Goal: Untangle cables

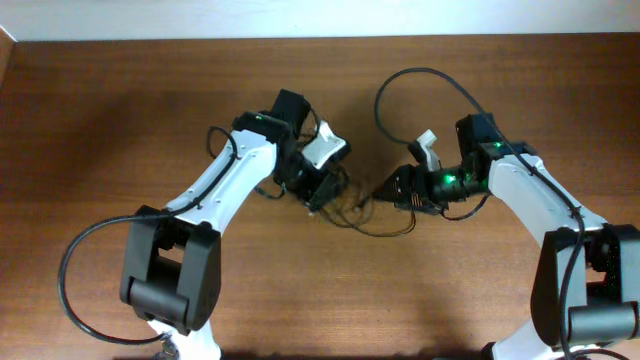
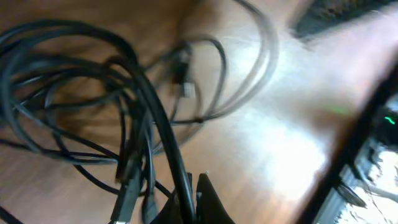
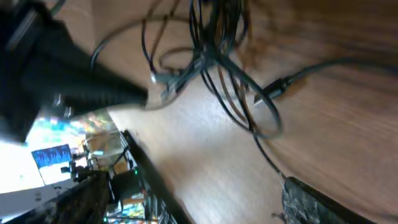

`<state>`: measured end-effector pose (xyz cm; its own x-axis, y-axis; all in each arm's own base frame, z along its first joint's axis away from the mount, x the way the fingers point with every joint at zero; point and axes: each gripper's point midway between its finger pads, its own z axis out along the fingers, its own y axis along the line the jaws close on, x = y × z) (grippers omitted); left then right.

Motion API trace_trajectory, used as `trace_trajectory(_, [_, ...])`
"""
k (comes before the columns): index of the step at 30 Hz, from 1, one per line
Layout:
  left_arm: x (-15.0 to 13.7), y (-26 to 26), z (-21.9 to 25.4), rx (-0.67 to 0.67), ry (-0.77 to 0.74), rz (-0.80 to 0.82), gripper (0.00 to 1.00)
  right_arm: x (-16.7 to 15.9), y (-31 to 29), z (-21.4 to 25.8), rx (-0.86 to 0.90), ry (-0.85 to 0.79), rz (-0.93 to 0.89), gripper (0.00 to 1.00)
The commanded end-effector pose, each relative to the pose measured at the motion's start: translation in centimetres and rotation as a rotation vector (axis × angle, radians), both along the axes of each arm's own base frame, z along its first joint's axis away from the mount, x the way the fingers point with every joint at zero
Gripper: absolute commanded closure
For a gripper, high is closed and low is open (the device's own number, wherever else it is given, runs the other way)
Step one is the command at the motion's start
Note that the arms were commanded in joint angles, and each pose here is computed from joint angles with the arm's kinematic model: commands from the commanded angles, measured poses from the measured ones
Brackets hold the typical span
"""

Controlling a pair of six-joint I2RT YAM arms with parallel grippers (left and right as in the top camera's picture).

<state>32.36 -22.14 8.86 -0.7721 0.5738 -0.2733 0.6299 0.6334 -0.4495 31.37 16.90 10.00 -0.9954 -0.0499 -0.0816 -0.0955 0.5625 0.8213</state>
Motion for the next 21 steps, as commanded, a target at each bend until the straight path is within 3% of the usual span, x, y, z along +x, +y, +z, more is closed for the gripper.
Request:
trace_trajectory(1, [-1.9,-2.5,2.2,-0.202,0.005,-0.165,0.98,1.0,0.5,-0.4,-0.070,0.044,-0.071,0.11])
trace_trajectory(4, [-3.1,-3.4,3.7,-0.317,0.041,-0.204,1.00,0.6,0.8,-2.2,-0.196,0.091,-0.110,0.11])
trace_trajectory(7, [-2.7,-2.6,4.3,-0.360,0.049,-0.185,1.00,0.3,1.7,-3.0,-0.191,0.173,-0.180,0.11])
trace_trajectory(8, [-2.3,-2.5,5.5,-0.436,0.068,-0.154,1.00,0.7,2.2,-3.5,-0.175,0.192,-0.227,0.11])
trace_trajectory(10, [-1.5,-2.0,7.4,-0.539,0.084,-0.111,0.99,1.4,2.3,-4.0,-0.167,0.166,-0.260,0.16])
trace_trajectory(12, [-0.6,-1.1,9.8,-0.618,0.099,-0.061,1.00,2.0,0.1,-6.3,-0.311,0.131,-0.331,0.22])
trace_trajectory(16, [0.9,0.5,15.1,-0.716,0.108,0.008,1.00,0.6,-2.3,-9.2,-0.450,0.144,-0.375,0.50])
trace_trajectory(18, [1.7,1.2,18.7,-0.789,0.073,0.022,1.00,-0.2,-3.4,-10.3,-0.510,0.152,-0.392,0.58])
trace_trajectory(20, [2.6,2.0,23.3,-0.889,0.005,0.021,1.00,-0.9,-4.9,-11.5,-0.592,0.153,-0.413,0.77])
trace_trajectory(21, [2.9,2.4,24.6,-0.904,-0.005,0.032,1.00,-1.1,-5.1,-11.8,-0.609,0.145,-0.407,0.82])
